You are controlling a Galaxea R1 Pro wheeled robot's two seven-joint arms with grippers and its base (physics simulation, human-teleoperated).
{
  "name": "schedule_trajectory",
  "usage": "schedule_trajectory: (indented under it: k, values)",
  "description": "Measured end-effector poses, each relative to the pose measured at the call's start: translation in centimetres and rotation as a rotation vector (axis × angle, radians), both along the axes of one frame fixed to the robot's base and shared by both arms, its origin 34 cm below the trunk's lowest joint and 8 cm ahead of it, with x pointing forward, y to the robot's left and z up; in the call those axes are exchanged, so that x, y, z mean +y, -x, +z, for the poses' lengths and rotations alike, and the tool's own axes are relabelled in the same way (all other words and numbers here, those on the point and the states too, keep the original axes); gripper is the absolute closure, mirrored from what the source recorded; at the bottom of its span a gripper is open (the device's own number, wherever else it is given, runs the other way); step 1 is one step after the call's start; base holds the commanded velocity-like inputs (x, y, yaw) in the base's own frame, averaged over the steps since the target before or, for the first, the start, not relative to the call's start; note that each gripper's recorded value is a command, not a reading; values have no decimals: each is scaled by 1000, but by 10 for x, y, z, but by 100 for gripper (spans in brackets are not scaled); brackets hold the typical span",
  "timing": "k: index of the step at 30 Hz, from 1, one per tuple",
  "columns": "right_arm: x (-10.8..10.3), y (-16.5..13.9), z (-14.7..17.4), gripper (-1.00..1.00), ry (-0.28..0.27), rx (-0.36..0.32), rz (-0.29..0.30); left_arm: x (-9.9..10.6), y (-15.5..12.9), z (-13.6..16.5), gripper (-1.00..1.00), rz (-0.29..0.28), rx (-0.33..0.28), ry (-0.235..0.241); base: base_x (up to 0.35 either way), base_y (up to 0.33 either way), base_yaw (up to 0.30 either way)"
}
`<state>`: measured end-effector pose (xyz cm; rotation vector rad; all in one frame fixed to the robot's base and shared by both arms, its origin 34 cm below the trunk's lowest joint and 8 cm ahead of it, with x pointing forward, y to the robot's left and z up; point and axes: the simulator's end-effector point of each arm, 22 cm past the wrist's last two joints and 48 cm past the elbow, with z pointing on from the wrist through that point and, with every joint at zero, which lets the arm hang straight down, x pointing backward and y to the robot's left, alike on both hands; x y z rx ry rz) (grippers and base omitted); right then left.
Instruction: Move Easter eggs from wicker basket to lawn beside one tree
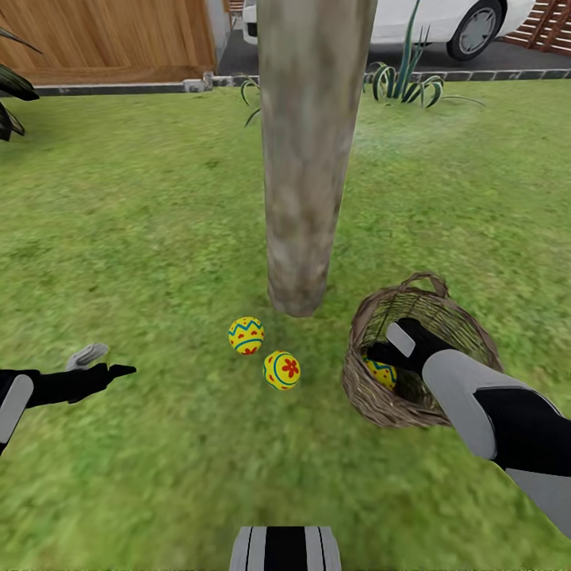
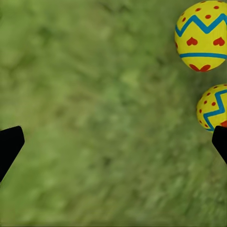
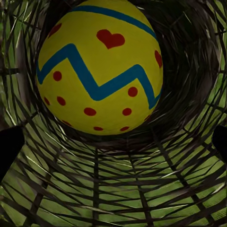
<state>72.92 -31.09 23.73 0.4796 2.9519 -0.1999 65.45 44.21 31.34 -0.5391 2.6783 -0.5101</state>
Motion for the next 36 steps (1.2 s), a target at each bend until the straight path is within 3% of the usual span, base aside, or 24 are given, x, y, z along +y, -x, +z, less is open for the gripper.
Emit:
schedule_trajectory:
  k: [20,36]
  values:
    - [2,-20,11,-100,-16,-58,7,0,0,0,-100,0,1,0,0,0,0]
    - [0,-3,-33,-100,-14,6,6,-1,13,-39,-100,0,66,1,0,0,0]
